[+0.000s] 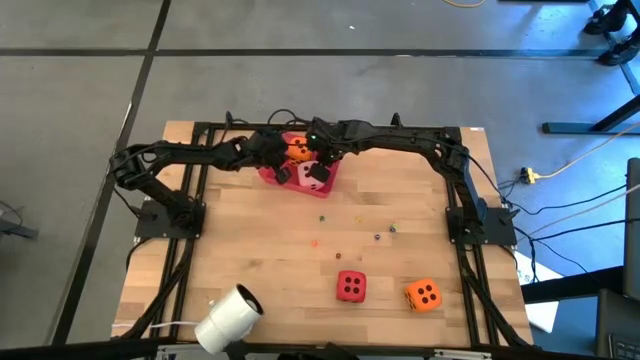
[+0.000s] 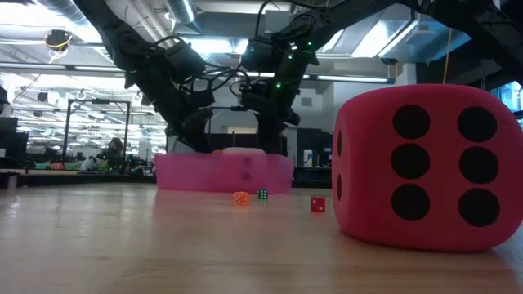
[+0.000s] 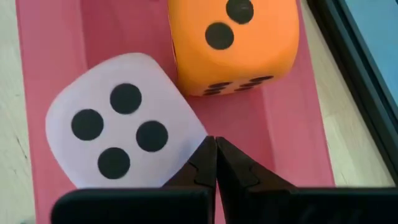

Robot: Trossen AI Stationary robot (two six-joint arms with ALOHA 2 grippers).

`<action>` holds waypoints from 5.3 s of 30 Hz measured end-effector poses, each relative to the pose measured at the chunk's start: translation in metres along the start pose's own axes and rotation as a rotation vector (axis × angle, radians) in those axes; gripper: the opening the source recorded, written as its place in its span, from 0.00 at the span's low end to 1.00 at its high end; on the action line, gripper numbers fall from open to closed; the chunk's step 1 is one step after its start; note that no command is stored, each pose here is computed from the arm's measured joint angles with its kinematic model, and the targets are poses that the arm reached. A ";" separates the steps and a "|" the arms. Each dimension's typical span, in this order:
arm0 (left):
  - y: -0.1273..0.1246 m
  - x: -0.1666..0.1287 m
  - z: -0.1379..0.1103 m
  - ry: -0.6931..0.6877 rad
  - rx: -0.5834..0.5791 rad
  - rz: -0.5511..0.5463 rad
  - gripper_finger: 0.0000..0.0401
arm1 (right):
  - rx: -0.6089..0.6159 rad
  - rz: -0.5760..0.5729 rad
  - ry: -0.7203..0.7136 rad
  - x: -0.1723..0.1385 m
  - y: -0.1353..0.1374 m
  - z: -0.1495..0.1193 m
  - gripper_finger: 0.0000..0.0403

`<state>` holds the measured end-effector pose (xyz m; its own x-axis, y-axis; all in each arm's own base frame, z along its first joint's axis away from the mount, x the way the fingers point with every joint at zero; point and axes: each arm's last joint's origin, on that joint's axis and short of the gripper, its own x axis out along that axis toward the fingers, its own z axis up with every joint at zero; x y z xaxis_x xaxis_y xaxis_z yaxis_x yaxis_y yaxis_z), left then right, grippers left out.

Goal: Pick & Place Dice
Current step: Adjust the large pink die in the red bin

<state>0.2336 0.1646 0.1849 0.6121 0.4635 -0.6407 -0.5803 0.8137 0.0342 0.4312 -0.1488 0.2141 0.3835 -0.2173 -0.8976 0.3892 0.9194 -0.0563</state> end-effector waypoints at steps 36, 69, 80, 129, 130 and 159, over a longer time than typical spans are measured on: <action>-0.025 0.016 -0.005 0.004 0.030 -0.139 0.00 | 0.046 -0.001 0.137 0.009 0.027 -0.016 0.01; -0.053 0.009 0.005 -0.061 0.011 -0.299 0.00 | 0.021 0.070 0.151 -0.015 0.048 -0.019 0.01; -0.063 0.007 0.004 -0.057 0.020 -0.331 0.00 | 0.031 0.058 0.232 -0.019 0.051 -0.028 0.01; -0.050 -0.032 0.011 -0.053 0.113 -0.074 0.00 | 0.010 -0.123 0.000 -0.019 0.003 0.001 0.01; -0.049 -0.032 0.009 -0.035 0.114 -0.083 0.00 | 0.018 -0.104 0.010 -0.018 -0.002 0.000 0.01; -0.108 -0.006 -0.019 0.034 0.501 -0.373 0.00 | -0.032 0.111 0.093 0.036 -0.004 -0.008 0.01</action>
<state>0.2822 0.0667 0.1707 0.7030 0.1116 -0.7024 -0.0035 0.9882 0.1534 0.4370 -0.1578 0.1789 0.3427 -0.0839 -0.9357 0.3215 0.9463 0.0329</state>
